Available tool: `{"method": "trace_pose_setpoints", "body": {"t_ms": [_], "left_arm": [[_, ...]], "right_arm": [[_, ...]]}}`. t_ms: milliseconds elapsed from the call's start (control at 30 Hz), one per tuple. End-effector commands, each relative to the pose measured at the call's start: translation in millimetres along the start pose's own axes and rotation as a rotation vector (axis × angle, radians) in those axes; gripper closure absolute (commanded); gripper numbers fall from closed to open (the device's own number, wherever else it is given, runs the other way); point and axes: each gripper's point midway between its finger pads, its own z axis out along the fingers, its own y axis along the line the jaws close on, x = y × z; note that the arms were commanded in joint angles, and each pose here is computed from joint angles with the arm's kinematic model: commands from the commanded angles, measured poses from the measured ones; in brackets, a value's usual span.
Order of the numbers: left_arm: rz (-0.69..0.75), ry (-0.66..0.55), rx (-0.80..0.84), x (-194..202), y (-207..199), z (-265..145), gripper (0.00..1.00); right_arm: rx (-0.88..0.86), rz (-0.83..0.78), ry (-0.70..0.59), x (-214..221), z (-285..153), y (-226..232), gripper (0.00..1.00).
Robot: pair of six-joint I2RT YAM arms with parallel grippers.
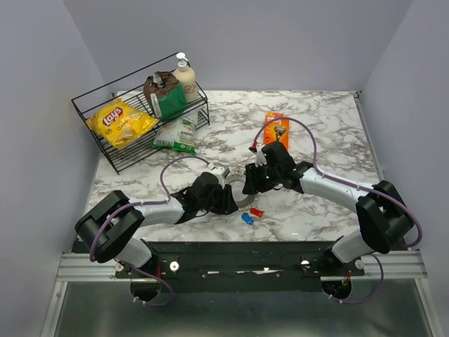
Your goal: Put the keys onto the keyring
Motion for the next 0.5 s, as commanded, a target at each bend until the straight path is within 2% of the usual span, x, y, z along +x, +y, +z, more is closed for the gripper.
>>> {"method": "trace_pose_setpoints", "body": {"t_ms": [0, 167, 267, 467], "left_arm": [[0.016, -0.033, 0.028, -11, -9, 7, 0.49], [0.013, -0.056, 0.024, -14, -8, 6, 0.50], [0.016, -0.063, 0.036, -13, -9, 4, 0.52], [0.027, -0.089, 0.082, -15, -15, 2, 0.53]], "right_arm": [[-0.087, -0.052, -0.008, -2, -5, 14, 0.47], [-0.154, -0.042, 0.027, 4, 4, 23, 0.54], [-0.175, -0.029, 0.056, 9, 12, 27, 0.67], [-0.165, -0.005, 0.101, 17, 26, 22, 0.75]]}}
